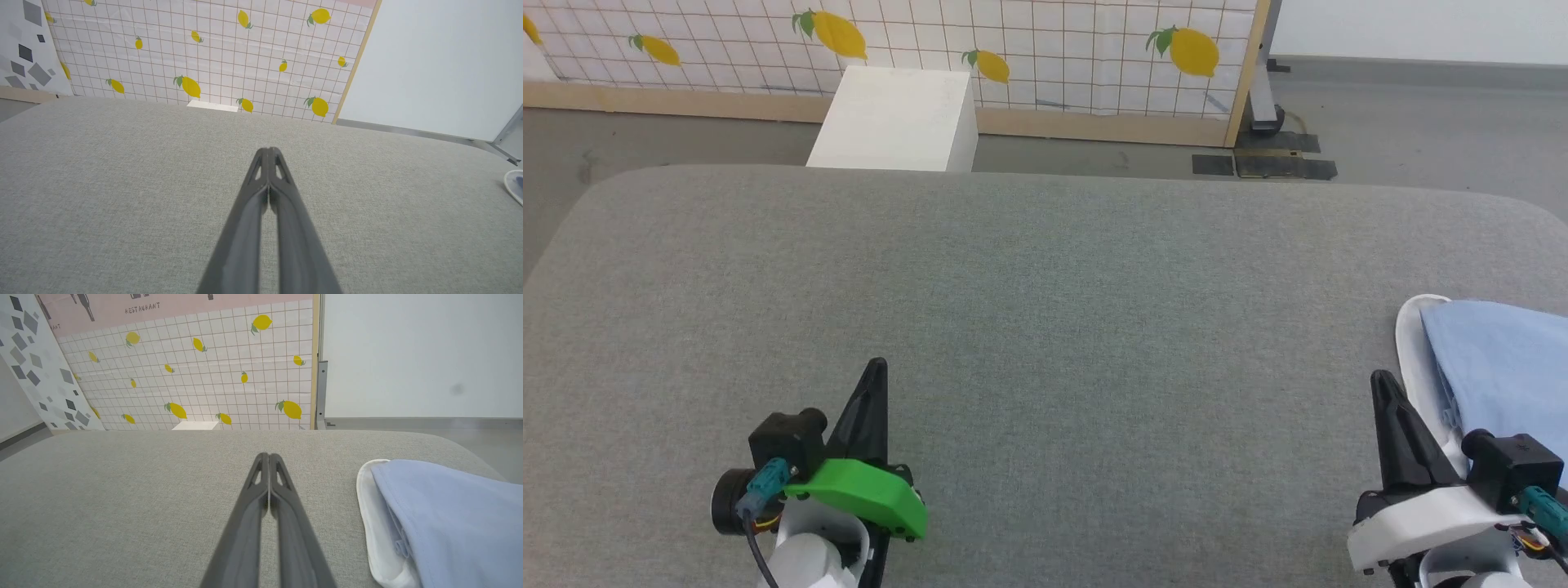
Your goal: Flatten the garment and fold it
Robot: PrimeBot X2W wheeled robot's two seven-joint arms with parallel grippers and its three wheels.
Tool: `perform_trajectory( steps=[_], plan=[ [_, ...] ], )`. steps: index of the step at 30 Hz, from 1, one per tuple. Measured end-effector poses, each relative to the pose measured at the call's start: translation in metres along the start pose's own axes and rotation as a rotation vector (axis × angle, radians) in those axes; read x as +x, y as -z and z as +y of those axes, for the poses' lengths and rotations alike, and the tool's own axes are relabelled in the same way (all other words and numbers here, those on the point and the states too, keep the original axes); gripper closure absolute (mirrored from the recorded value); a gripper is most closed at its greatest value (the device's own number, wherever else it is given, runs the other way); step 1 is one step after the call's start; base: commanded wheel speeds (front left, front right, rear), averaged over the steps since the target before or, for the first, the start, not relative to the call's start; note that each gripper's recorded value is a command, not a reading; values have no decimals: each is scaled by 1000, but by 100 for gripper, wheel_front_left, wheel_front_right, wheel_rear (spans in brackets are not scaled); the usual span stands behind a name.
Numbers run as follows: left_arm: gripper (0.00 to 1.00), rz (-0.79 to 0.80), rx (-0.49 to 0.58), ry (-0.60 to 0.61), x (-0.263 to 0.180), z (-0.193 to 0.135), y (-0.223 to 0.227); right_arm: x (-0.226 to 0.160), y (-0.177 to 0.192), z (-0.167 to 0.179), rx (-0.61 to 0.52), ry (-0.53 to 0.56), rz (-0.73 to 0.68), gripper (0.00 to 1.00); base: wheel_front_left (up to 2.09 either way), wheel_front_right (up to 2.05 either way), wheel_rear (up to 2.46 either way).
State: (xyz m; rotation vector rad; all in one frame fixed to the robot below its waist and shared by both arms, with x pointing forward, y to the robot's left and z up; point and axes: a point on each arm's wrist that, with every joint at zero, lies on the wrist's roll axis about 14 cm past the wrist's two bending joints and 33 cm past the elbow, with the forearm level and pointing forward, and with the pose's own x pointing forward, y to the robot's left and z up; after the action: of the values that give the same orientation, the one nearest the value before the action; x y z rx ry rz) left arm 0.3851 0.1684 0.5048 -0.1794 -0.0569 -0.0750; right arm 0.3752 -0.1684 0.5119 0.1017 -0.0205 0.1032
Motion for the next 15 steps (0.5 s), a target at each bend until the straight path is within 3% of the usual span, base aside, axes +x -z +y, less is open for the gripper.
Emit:
perform_trajectory(
  steps=[15],
  plan=[
    [100, 0, 10, 6, 2, -2, -3, -1, 0, 0, -4, 1, 5, 100, 0, 0, 0]
  ],
)
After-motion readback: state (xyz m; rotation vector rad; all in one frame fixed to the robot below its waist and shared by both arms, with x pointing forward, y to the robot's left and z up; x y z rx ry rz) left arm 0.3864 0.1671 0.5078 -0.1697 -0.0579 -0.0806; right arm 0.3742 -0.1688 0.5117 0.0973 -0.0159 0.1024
